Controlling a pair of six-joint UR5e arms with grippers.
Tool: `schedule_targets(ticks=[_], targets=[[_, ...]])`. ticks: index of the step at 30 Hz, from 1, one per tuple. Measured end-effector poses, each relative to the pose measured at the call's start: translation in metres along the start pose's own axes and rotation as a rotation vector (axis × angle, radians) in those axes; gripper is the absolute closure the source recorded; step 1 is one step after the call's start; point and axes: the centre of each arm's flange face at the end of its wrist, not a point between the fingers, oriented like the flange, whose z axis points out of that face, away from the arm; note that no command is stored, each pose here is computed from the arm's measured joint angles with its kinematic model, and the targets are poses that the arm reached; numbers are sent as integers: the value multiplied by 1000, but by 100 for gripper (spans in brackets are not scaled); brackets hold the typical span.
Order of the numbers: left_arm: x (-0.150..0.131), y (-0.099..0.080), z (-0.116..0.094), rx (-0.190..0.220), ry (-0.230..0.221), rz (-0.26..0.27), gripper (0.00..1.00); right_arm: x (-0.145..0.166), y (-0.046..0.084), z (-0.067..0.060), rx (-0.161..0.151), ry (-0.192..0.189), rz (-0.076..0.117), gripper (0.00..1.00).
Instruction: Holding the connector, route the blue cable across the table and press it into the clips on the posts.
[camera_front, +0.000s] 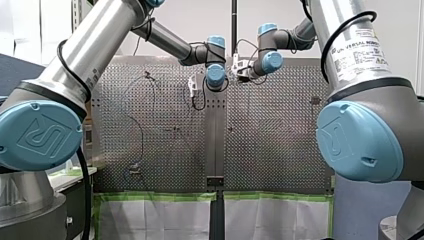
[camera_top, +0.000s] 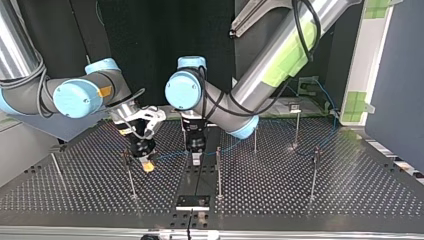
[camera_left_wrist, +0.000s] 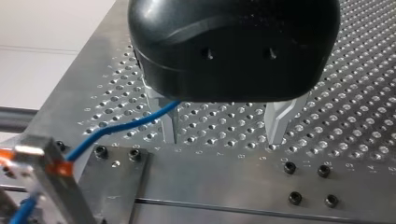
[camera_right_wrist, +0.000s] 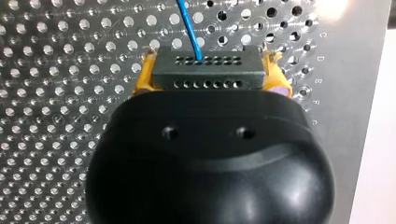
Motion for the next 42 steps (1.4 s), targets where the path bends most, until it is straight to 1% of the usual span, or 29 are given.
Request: schedule_targets(ticks=[2, 3, 4, 11, 14, 18, 21, 25, 29, 33, 36, 42], targets=[[-1, -1, -1, -10, -6, -5, 93, 0, 0, 0, 0, 0, 0, 100], [-1, -1, -2, -16, -9, -8, 93, 0, 0, 0, 0, 0, 0, 100], [-1, -2, -2, -20, -11, -9, 100, 0, 0, 0, 0, 0, 0, 100], [-1, -6, -7, -27, -11, -13, 100, 0, 0, 0, 0, -1, 0, 100], [0, -6, -11, -40, -6, -19, 100, -1, 0, 0, 0, -3, 1, 100], [4, -7, -19, -68, 9, -20, 100, -3, 0, 0, -1, -8, 2, 100], [9, -4, -25, -91, 15, -25, 100, -9, 0, -2, -4, -20, 3, 100], [15, -1, -30, -100, 13, -36, 100, -22, 1, -5, -9, -46, 7, 100], [24, 0, -34, -89, 13, -42, 100, -40, 2, -10, -19, -76, 13, 100], [38, 1, -37, -69, 15, -39, 100, -56, 2, -15, -26, -105, 19, 100], [49, 1, -39, -49, 18, -35, 100, -62, 2, -17, -28, -114, 20, 100], [70, 5, -41, -8, 25, -32, 100, -79, 11, -20, -40, -121, 17, 100]])
